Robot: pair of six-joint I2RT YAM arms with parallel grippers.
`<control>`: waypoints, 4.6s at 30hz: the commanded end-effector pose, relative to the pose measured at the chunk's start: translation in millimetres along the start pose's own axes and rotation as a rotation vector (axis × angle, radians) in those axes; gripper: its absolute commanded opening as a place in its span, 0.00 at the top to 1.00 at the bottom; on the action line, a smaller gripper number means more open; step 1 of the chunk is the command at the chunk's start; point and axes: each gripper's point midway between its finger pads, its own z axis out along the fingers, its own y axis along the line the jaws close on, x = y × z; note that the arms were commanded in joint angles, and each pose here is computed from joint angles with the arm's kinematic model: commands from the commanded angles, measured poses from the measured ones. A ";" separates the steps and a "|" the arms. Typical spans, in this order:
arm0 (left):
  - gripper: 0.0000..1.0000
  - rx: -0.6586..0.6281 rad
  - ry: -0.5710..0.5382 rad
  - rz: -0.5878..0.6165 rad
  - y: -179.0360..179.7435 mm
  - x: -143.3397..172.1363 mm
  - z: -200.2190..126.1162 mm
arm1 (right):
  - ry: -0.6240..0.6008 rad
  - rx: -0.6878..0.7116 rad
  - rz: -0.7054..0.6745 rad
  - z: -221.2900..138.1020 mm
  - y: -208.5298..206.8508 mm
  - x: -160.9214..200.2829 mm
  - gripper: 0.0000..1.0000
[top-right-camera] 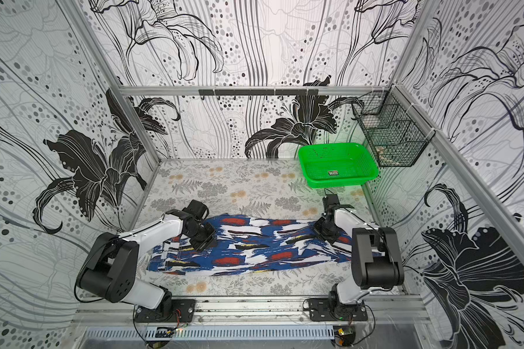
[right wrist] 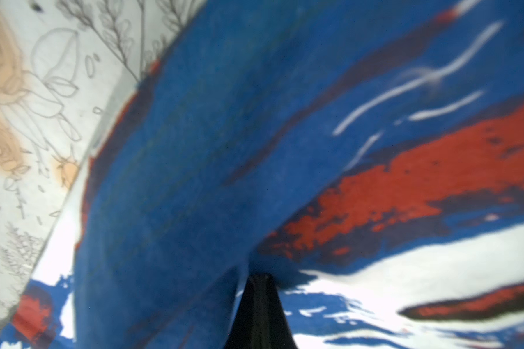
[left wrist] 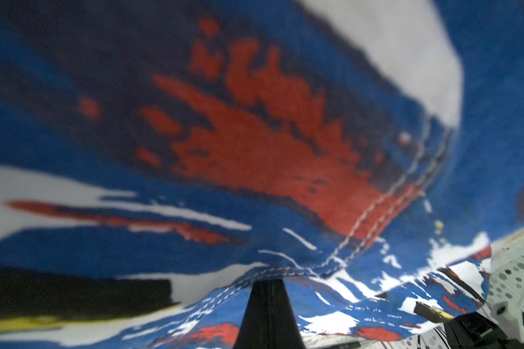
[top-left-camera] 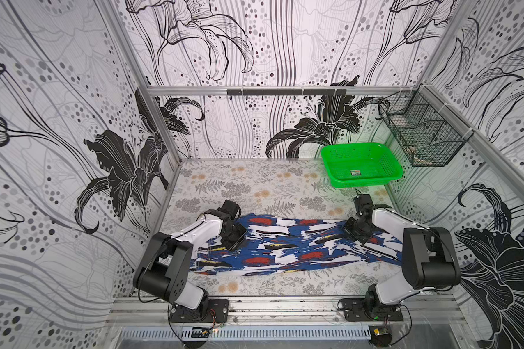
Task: Roll up the long pants
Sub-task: Fold the long pant at the center of the board.
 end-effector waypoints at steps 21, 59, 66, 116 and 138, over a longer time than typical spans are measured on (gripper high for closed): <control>1.00 -0.147 -0.248 -0.276 34.3 -170.5 -13.1 | -0.146 -0.294 -0.146 -71.7 -10.5 45.8 0.39; 1.00 -0.019 -0.166 -0.042 -41.6 -131.2 21.0 | -0.048 -0.085 0.041 -50.2 -49.1 38.6 0.43; 1.00 0.036 -0.147 -0.043 -53.1 -133.8 23.0 | 0.001 -0.121 0.074 -42.4 -52.5 55.8 0.48; 1.00 0.089 -0.142 -0.026 -54.5 -116.6 9.6 | -0.336 0.083 0.022 -77.6 -45.9 -76.5 1.00; 1.00 0.087 -0.146 -0.024 -52.2 -112.2 3.7 | -0.309 -0.077 0.014 -80.0 -32.2 -60.1 0.34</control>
